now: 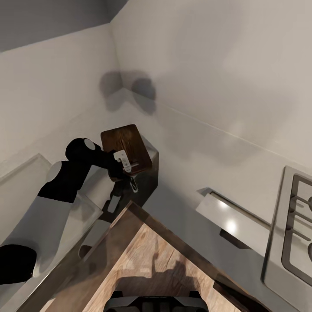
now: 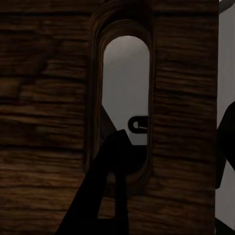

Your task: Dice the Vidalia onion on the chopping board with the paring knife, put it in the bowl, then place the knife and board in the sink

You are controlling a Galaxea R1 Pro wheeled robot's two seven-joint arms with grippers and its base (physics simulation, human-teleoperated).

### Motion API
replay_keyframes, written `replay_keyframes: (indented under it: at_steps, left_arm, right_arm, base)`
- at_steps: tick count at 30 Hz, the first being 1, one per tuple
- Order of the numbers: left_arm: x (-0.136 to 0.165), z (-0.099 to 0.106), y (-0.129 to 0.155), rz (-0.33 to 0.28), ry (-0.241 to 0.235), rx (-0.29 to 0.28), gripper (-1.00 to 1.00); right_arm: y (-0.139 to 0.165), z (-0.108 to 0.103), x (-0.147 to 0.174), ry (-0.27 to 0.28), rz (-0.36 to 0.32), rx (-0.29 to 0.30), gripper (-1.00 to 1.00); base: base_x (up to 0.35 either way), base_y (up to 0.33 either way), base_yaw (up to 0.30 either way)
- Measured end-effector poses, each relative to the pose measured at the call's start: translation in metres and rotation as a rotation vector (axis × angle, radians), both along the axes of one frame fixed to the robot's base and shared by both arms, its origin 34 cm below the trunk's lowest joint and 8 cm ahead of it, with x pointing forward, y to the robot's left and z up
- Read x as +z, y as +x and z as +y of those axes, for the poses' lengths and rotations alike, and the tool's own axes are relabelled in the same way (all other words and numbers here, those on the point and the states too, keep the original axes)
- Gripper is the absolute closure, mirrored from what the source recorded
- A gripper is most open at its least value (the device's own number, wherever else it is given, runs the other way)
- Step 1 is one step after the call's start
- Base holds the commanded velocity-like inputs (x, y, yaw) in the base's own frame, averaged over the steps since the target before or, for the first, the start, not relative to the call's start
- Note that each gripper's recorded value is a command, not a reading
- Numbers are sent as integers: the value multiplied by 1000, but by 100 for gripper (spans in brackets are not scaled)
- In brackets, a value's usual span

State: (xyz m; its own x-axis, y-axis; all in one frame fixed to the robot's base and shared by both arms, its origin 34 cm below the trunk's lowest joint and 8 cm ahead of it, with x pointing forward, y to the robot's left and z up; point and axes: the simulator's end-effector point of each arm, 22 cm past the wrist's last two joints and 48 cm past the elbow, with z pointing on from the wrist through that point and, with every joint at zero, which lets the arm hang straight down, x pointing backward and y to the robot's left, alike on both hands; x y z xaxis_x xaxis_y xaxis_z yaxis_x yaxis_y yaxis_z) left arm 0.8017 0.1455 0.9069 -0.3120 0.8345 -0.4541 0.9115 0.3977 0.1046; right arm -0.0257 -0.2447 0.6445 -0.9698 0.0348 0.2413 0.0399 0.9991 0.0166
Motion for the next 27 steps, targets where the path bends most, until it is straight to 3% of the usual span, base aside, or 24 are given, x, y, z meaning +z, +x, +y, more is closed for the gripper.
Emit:
replay_keyframes:
  at_steps: [8,27]
  left_arm:
    - [-3,2,0,2,11,-2,100]
    - [-2,9,-3,21,26,8,100]
  right_arm:
    - [0,1,0,1,0,0,-100]
    - [13,8,-4,8,-46,-5,-100]
  base:
    - [-265,0,0]
    - [-2,0,0]
